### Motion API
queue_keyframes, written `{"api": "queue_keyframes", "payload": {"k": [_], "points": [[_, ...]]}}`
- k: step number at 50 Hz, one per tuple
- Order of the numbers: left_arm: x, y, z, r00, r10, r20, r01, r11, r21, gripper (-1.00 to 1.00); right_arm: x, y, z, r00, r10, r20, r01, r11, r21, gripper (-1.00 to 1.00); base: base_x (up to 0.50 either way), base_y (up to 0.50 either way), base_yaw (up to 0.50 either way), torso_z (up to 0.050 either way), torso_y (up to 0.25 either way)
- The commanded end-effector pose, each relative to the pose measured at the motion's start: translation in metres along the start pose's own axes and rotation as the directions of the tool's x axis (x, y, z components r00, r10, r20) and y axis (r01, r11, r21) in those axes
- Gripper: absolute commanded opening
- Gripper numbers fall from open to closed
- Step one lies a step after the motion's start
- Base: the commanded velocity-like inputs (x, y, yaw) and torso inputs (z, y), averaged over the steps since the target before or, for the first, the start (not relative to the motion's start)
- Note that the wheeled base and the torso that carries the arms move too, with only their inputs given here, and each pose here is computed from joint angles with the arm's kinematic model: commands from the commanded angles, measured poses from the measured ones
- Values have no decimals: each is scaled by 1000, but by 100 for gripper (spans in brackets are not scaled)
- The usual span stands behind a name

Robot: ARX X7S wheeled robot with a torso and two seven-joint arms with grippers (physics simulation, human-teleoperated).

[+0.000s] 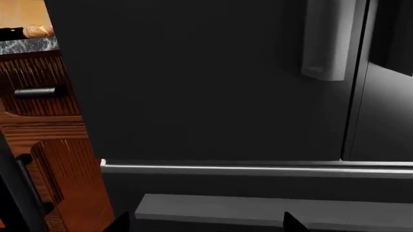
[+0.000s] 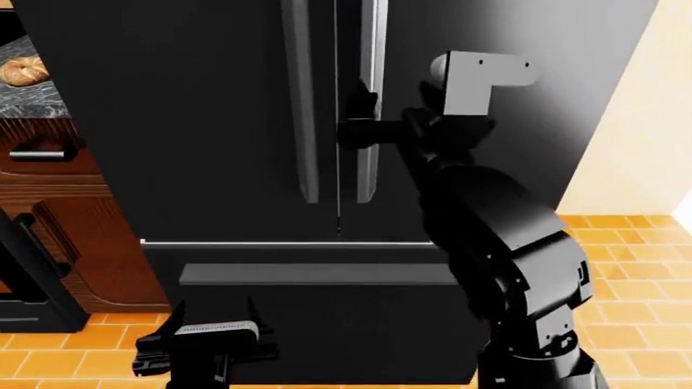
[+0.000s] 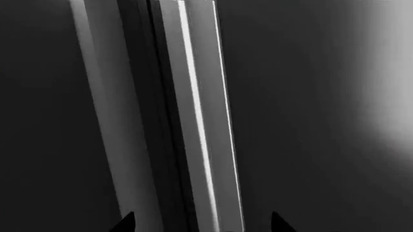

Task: Open the fridge doors

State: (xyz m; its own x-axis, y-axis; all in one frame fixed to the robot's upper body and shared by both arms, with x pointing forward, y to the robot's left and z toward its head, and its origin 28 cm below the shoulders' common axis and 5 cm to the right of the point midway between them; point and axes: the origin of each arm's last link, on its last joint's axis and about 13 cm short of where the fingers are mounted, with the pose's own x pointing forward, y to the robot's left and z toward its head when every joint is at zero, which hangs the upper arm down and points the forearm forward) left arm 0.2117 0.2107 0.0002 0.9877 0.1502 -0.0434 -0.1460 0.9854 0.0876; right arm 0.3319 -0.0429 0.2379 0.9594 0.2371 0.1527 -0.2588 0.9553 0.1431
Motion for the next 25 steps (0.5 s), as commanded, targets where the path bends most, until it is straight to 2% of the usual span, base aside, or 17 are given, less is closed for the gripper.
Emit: {"api": "queue_keyframes", "payload": {"k": [1, 8, 25], "points": [[0, 0, 0, 1000, 2, -5, -2, 1000, -4, 100, 16, 0, -6, 997, -1, -83, 0, 1000, -14, 100, 0, 0, 0, 0, 0], [0, 0, 1, 1000, 1, -7, -1, 1000, -6, 100, 24, -5, -21, 985, -10, -173, 13, 1000, 12, 100, 0, 0, 0, 0, 0], [1, 0, -1, 1000, 0, -10, 0, 1000, -7, 100, 35, -7, -38, 973, 30, -229, -36, 999, -25, 100, 0, 0, 0, 0, 0]]}}
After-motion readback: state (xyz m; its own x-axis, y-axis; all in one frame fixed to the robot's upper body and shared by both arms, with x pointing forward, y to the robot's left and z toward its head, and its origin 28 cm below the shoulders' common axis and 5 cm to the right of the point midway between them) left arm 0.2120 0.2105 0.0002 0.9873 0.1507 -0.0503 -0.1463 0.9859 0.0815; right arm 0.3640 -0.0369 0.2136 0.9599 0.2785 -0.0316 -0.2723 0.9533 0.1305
